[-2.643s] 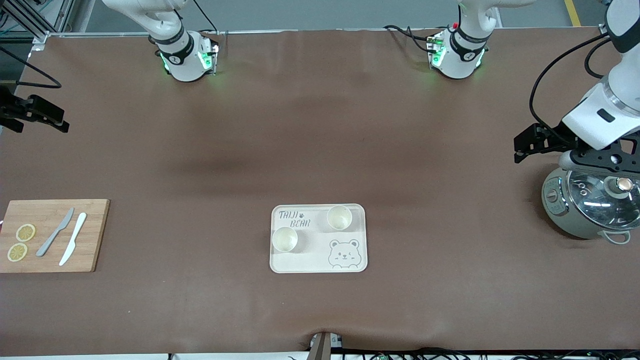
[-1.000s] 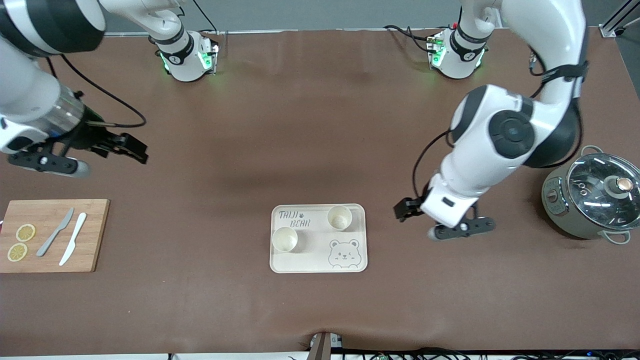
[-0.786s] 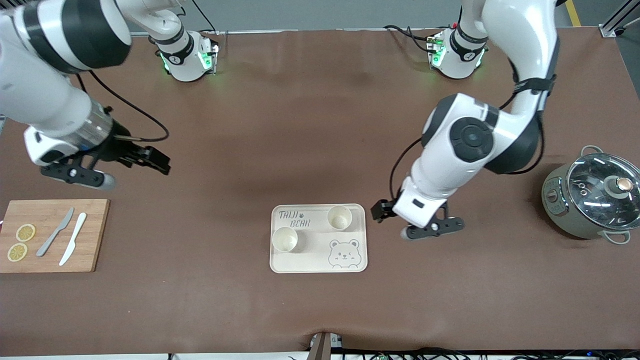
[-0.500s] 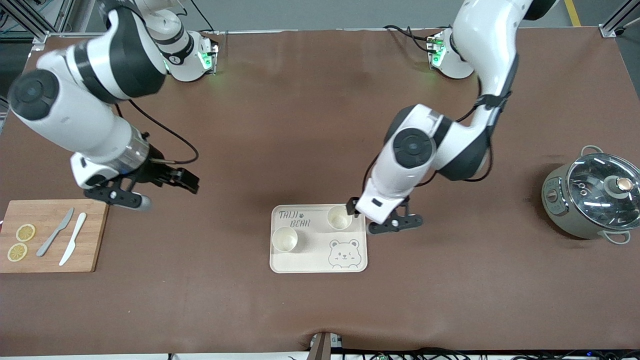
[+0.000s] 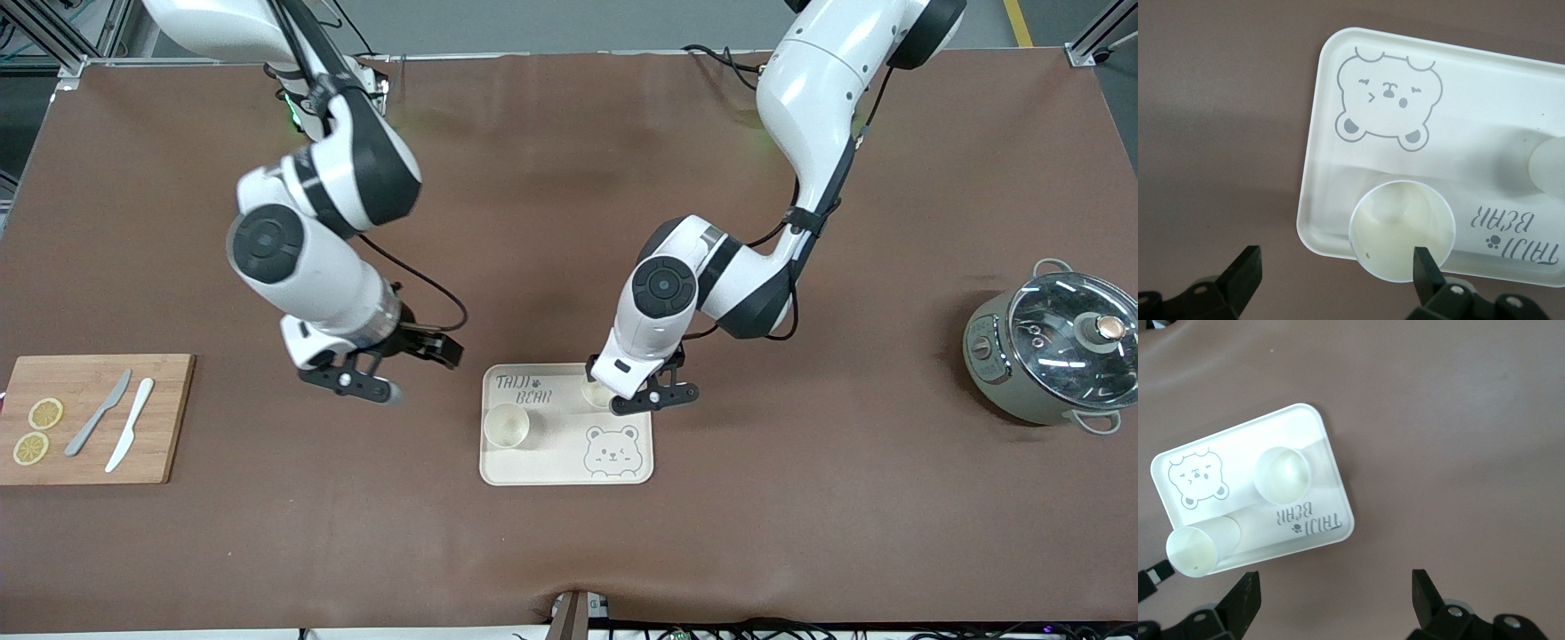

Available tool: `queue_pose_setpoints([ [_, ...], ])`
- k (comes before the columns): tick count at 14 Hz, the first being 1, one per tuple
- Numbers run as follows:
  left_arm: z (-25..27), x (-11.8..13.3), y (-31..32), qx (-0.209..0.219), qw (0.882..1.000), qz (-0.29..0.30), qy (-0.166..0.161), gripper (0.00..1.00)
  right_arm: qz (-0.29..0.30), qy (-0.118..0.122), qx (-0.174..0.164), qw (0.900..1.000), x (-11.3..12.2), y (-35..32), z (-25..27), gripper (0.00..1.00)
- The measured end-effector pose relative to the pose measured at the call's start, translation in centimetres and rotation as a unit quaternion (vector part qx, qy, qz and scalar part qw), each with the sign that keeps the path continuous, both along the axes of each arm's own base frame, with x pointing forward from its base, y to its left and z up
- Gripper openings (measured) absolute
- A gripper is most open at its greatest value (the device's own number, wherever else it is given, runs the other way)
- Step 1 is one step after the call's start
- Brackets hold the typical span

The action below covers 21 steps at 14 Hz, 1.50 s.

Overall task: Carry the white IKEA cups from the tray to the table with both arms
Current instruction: 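Lower the right gripper and the left gripper around one cup each, then close both grippers on the white cups and lift them off the tray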

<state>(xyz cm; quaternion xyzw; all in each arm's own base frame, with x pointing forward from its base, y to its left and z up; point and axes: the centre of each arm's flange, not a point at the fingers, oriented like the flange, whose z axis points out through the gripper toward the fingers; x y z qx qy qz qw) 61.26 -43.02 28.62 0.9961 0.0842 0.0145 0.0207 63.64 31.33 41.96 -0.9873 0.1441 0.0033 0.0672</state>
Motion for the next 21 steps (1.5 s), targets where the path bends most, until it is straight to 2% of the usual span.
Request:
queue_pose_setpoints([
  [6, -3.0, -0.9, -0.8, 0.011, 1.0, -0.005, 0.018, 1.0, 0.005, -0.022, 0.002, 1.0, 1.7, 3.8, -6.8, 1.0],
  [11, -4.8, -1.1, -0.6, 0.018, 0.999, -0.006, 0.028, 1.0, 0.007, -0.037, -0.005, 0.999, 2.4, 3.9, -8.6, 1.0],
  [15, -5.9, -0.7, -0.7, 0.024, 1.0, -0.019, 0.004, 1.0, 0.003, -0.045, -0.014, 0.999, 3.1, 3.0, -9.7, 1.0],
  [19, -7.3, -0.5, -0.5, 0.032, 0.999, -0.021, -0.003, 1.0, 0.003, -0.046, -0.023, 0.999, 3.5, 2.7, -12.1, 1.0],
  [21, -7.9, -0.5, -0.5, 0.032, 0.999, 0.001, -0.006, 0.81, 0.003, -0.05, -0.023, 0.999, 3.7, 2.7, -13.6, 1.0],
])
